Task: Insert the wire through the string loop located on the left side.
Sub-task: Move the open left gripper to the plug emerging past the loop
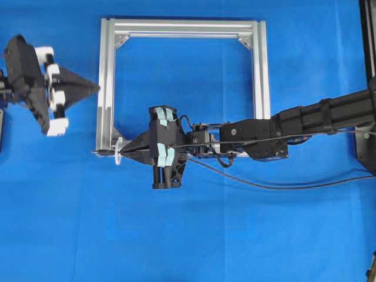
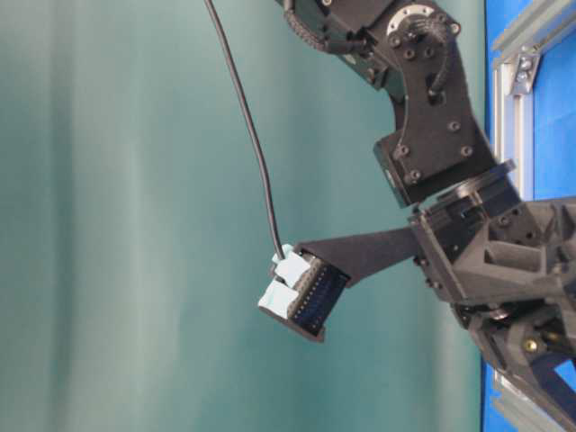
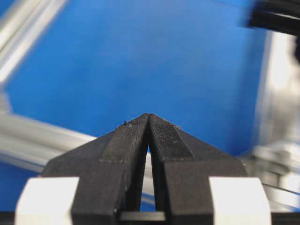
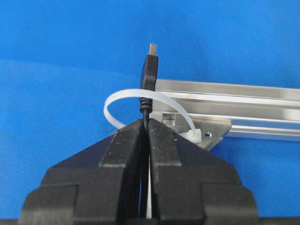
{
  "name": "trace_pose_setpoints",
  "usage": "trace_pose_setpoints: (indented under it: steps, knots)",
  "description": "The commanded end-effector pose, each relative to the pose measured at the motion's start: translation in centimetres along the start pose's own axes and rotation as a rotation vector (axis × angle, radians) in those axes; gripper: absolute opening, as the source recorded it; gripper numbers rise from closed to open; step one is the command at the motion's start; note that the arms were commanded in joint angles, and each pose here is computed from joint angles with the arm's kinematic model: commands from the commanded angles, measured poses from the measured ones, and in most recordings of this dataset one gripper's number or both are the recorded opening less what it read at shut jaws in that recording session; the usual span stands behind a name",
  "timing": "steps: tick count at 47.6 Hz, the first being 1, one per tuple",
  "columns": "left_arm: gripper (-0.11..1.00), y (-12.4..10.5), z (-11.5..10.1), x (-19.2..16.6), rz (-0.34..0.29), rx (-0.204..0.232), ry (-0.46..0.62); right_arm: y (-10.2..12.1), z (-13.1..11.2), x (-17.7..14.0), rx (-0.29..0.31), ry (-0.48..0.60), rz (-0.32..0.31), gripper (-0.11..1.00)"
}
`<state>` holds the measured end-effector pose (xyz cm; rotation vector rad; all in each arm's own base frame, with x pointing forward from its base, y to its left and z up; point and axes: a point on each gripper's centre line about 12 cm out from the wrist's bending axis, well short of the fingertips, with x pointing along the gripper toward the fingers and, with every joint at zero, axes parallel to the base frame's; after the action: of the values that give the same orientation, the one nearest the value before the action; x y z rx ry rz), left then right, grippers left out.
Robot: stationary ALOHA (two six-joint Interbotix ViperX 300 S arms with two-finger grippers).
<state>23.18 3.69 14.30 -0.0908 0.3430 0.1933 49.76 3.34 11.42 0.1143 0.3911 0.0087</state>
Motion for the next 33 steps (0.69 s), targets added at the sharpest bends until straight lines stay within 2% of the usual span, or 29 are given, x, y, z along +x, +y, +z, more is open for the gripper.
trace_pose_setpoints:
  steps: [1,9,16,33]
  knots:
    - [0.0,-1.9,0.3,-0.3,-0.077,0.024,-0.018,0.1,1.8,-0.1,0.006,-0.044,0.002,-0.04]
    - [0.0,-4.4,0.4,-1.0,-0.185,0.059,-0.032,0.2,1.8,-0.1,0.005,-0.044,0.004,-0.04]
    - [0.0,-5.7,0.3,-1.3,-0.236,0.078,-0.029,0.2,1.8,-0.1,0.005,-0.044,0.004,-0.04]
    - [0.01,-6.3,0.3,-0.8,-0.252,0.086,-0.017,0.2,1.8,-0.2,0.005,-0.047,0.004,-0.04]
